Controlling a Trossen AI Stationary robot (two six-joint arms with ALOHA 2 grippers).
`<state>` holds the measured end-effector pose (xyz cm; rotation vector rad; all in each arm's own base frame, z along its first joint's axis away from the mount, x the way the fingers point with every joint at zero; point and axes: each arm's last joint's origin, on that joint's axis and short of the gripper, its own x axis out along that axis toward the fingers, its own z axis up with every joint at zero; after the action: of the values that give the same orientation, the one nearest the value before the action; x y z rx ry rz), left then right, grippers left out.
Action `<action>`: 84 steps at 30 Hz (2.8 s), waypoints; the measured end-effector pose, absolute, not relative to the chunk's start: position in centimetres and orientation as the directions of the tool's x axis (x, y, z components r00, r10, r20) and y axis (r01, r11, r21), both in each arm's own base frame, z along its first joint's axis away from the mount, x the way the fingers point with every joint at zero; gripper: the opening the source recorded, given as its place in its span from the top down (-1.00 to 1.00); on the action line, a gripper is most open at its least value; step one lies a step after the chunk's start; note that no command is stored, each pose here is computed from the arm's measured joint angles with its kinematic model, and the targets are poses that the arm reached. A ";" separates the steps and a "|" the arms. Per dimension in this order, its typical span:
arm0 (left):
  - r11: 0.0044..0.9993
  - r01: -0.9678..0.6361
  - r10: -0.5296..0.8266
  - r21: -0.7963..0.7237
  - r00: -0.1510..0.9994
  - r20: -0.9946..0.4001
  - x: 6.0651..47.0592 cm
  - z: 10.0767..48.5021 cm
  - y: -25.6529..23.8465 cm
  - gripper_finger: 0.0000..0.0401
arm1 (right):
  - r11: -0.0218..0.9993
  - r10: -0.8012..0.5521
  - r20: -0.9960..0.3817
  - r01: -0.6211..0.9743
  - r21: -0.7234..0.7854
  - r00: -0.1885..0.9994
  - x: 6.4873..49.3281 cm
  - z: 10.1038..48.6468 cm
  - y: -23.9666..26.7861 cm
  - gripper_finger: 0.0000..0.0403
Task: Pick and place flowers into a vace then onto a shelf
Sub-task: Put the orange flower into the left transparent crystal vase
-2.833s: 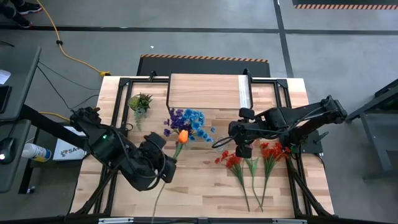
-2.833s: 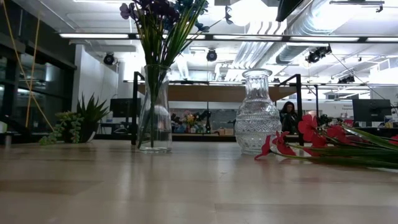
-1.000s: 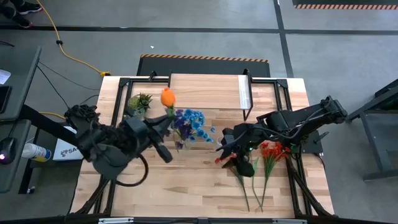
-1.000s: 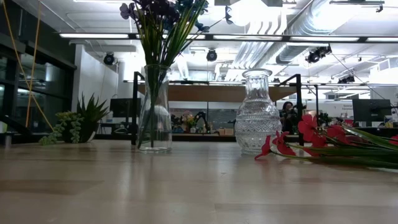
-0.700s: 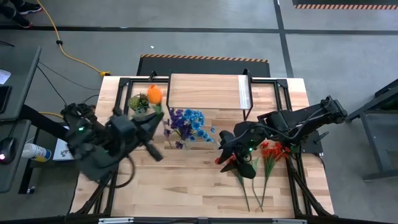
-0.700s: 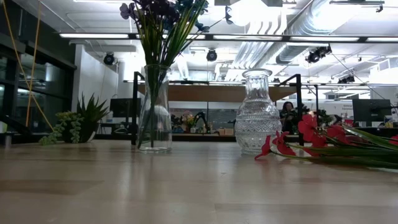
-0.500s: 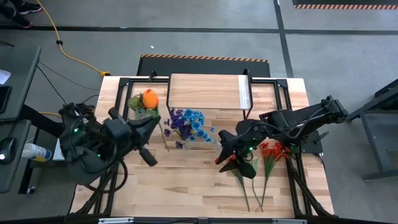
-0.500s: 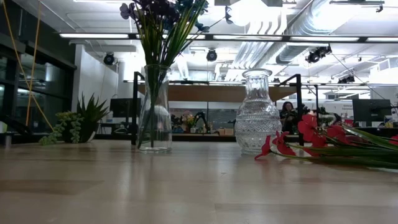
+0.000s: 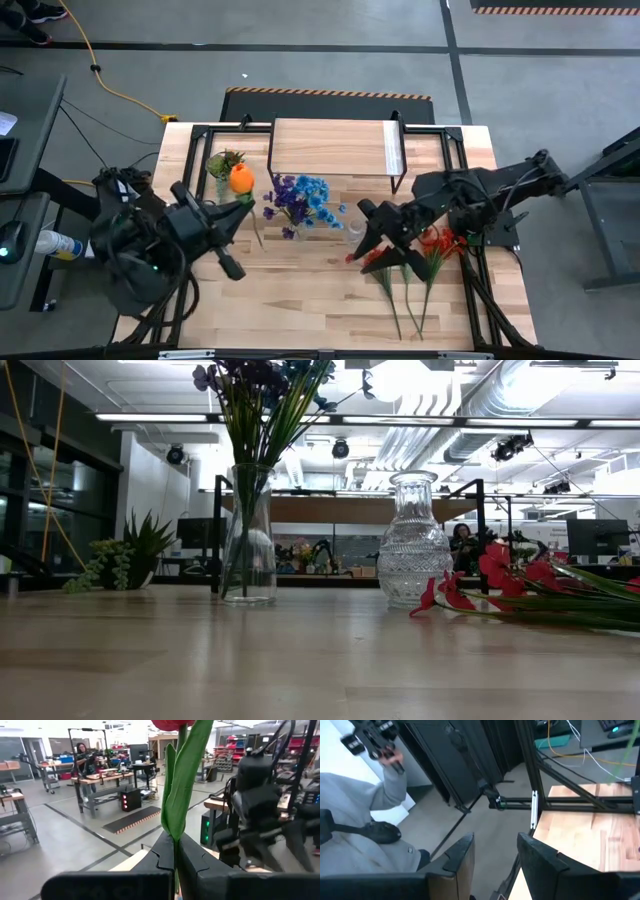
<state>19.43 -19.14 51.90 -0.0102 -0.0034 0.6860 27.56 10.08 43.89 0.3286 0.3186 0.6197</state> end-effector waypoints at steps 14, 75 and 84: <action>0.771 -0.631 0.633 -0.087 0.774 -0.001 20.7 45.6 -20.7 0.83 | 0.761 0.609 -0.117 -0.537 0.363 0.784 27.5 44.8 10.0 0.31; 0.669 -0.692 0.719 -0.270 0.695 0.000 26.3 42.9 -21.5 0.83 | 0.845 0.509 -0.146 -0.462 0.269 0.848 32.4 42.0 8.3 0.30; 0.778 -0.573 0.599 -0.260 0.800 0.028 27.7 44.9 -20.7 0.83 | 0.849 0.501 -0.100 -0.466 0.249 0.860 32.9 42.3 7.7 0.07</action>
<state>27.69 -20.75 44.87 -0.2444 -0.1116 0.6349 32.89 7.66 42.30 0.2208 0.1635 0.5120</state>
